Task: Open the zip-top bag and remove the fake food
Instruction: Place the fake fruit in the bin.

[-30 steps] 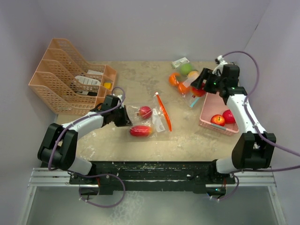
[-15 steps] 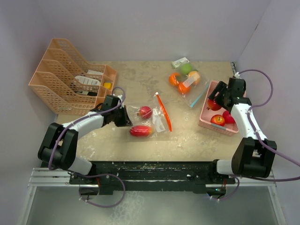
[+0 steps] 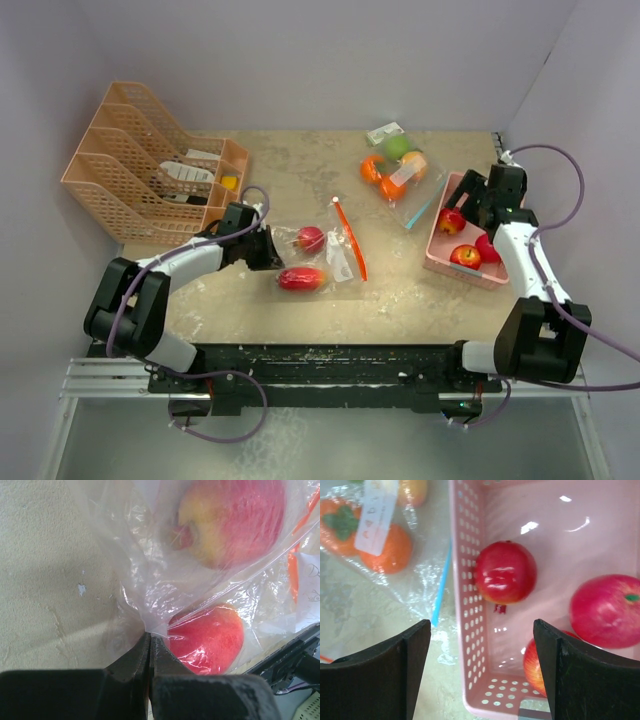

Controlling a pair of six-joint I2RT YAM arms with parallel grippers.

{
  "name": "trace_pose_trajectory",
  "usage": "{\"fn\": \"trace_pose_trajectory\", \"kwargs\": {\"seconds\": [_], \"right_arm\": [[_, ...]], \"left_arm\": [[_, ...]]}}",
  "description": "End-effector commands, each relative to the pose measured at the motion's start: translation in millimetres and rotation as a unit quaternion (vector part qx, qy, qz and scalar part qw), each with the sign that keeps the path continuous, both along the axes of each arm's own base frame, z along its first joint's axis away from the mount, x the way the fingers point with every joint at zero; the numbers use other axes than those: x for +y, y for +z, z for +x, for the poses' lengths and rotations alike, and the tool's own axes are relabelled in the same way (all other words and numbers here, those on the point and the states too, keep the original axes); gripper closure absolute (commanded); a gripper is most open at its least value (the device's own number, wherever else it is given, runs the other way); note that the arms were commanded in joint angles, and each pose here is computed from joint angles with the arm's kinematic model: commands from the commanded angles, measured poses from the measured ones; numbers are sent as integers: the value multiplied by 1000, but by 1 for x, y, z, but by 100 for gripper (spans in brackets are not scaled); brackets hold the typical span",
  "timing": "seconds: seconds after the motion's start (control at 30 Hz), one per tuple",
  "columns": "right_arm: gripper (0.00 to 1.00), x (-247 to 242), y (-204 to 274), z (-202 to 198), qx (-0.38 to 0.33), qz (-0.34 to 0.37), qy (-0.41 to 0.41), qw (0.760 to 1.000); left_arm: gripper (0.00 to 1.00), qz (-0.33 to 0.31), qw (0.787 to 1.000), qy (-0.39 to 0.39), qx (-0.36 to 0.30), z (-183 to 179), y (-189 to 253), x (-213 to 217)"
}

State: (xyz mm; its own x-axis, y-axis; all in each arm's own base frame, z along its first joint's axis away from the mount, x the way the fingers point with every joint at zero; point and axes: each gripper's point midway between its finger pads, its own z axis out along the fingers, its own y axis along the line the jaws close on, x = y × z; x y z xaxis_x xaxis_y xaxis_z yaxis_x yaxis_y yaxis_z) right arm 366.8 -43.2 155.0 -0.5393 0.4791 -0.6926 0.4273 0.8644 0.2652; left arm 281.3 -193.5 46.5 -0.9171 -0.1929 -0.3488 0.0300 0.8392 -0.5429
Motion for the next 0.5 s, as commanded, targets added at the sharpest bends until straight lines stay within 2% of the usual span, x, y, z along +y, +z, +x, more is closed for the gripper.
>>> {"fn": "trace_pose_trajectory", "kwargs": {"seconds": [0.0, 0.27, 0.4, 0.47], "right_arm": [[16, 40, 23, 17, -61, 37, 98, 993], [23, 149, 4, 16, -48, 77, 241, 966], [31, 191, -15, 21, -10, 91, 295, 951], [40, 213, -23, 20, 2, 95, 320, 943]], "left_arm": [[100, -11, 1000, -10, -21, 9, 6, -6], [100, -18, 999, -15, -23, 24, 9, -15], [100, -14, 999, -20, -24, 29, 11, -19], [100, -13, 999, -21, -24, 30, 11, -20]]}}
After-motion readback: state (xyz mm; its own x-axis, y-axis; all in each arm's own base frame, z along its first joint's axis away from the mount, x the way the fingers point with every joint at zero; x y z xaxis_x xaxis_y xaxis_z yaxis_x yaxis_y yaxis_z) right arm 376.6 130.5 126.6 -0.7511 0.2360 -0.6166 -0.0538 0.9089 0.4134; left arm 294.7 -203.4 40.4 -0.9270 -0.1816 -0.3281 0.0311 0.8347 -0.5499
